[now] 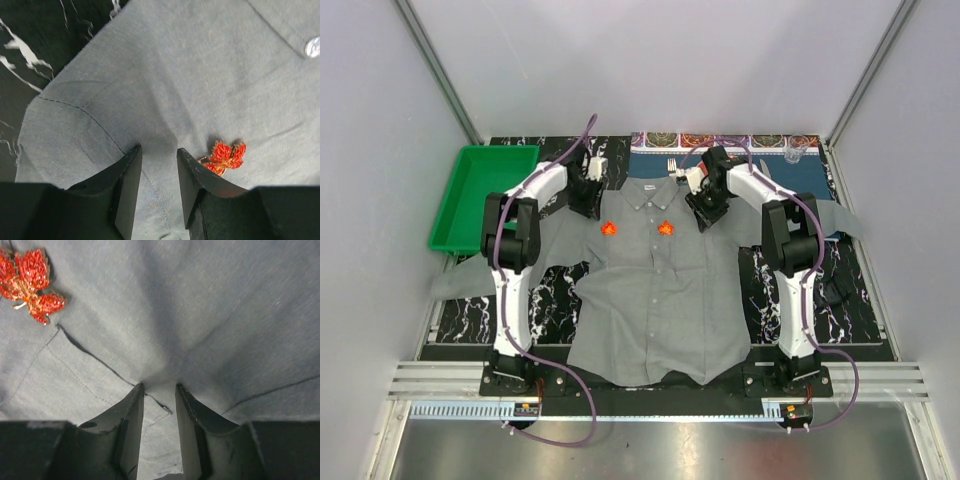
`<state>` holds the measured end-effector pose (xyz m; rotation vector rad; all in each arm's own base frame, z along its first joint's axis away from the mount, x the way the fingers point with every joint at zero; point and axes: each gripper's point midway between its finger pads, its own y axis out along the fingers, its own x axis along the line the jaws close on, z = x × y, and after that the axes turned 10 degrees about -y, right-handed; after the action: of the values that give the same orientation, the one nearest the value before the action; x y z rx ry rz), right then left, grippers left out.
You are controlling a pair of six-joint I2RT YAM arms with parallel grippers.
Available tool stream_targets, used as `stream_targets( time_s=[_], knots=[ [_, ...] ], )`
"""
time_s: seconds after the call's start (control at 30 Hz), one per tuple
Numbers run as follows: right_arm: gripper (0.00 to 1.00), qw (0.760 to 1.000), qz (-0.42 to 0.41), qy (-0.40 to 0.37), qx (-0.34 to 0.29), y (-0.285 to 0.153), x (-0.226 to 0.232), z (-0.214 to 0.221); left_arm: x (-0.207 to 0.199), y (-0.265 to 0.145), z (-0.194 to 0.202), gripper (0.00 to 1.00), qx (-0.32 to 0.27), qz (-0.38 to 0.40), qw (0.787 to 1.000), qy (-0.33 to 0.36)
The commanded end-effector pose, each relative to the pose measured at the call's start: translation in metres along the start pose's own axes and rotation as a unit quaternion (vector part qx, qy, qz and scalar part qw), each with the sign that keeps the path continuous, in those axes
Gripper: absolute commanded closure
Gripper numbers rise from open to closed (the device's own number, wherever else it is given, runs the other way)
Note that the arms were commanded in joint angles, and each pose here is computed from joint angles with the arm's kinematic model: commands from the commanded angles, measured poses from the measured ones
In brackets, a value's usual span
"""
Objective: Pin the brooch onto the clothing
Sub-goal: Flatten out the clothes at the center of the board.
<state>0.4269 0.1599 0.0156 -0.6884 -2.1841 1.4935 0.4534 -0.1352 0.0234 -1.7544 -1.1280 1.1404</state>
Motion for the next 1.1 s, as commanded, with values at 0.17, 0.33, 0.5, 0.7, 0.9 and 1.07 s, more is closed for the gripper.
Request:
stream_targets(
  time_s=[0.17, 0.33, 0.5, 0.7, 0.9, 1.07],
  knots=[
    [0.62, 0.998, 0.060, 0.006, 0.014, 0.025, -0.046, 0.001, 0.017, 0.010, -0.039, 0.59, -0.012, -0.011, 0.998, -0.065],
    [0.60, 0.999, 0.045, 0.004, -0.020, 0.001, -0.040, -0.016, 0.003, -0.001, -0.060, 0.55, -0.039, 0.050, 0.996, -0.070],
    [0.57, 0.997, 0.026, -0.010, -0.069, -0.061, -0.011, -0.032, -0.035, -0.086, -0.087, 0.43, -0.161, 0.096, 0.982, 0.024],
    [0.56, 0.995, -0.049, -0.010, -0.085, -0.109, 0.050, -0.009, -0.100, -0.175, -0.018, 0.34, -0.236, 0.190, 0.928, 0.215],
    [0.56, 0.995, -0.088, 0.018, -0.045, -0.111, 0.089, 0.041, -0.168, -0.171, 0.151, 0.18, -0.192, 0.240, 0.834, 0.457],
    [0.56, 0.994, -0.088, 0.058, -0.026, -0.109, 0.091, 0.066, -0.254, -0.150, 0.246, 0.18, -0.141, 0.305, 0.752, 0.567]
  ],
)
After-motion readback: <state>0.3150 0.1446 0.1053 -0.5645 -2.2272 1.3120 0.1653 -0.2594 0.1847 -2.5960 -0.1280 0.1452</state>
